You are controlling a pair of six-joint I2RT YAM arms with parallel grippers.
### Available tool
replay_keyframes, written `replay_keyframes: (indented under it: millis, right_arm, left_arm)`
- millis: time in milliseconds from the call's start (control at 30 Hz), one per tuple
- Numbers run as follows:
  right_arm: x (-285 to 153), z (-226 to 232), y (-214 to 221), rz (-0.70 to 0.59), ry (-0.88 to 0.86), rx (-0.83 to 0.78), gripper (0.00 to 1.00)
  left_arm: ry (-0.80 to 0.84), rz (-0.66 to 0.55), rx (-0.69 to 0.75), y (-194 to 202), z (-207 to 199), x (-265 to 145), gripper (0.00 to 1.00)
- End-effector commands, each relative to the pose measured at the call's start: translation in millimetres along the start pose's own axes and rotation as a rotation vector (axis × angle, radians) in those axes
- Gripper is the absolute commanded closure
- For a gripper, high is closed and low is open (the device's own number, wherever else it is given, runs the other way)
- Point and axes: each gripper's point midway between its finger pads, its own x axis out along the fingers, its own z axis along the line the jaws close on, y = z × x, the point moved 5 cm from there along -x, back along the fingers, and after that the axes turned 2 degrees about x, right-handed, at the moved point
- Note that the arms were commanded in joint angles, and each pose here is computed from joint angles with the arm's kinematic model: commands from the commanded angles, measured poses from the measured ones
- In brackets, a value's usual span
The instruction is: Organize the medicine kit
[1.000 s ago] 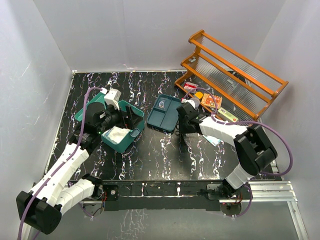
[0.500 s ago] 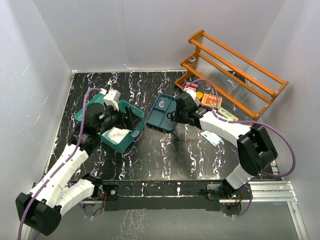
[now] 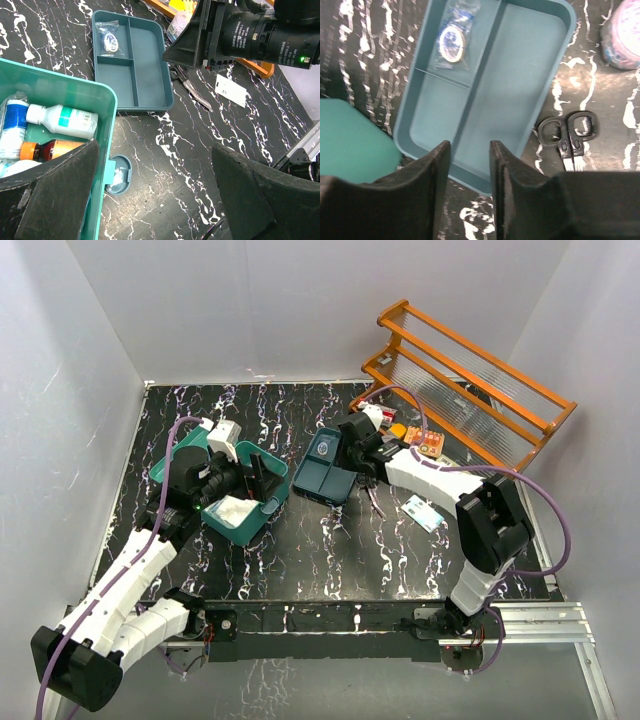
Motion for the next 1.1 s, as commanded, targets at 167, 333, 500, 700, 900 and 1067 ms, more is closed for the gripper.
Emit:
replay_keyframes:
  millis: [167,333,500,700,900,1067]
  right_arm:
    - [-25.4,-51.8,0.4,-0.027,0.102,-0.285,0.53]
    - [-21.5,-91.7,16.4,0.058,0.18,-0.263,0.53]
    - [-2.6,-101.8,28.2,0.137,0.183,-0.282,0.53]
    - [21.8,-109.3,32.1,0.191,0.166,-0.294,0.53]
    - [36.1,-113.3,37.1,0.219,0.158,-0.296,0.56]
    - [45.0,-122.7,42.2,0.228,0.224,-0.297,0.6]
  left_arm:
    - [0.013,-0.034,0.015,-8.8,-5.6,-6.3,0.07]
    - [0.02,-0.033,0.01,-8.2,-5.7,-3.9,0.07]
    - [0.028,-0.029,0.001,-9.0,-6.7,-1.6,0.07]
    - [0.031,-0.028,-0.002,-9.0,-7.3,-1.8,0.07]
    - [0.033,-0.029,-0.009,-9.2,-7.8,-1.5,0.07]
    - [0.033,-0.03,-0.009,-11.2,-8.5,-1.9,0.07]
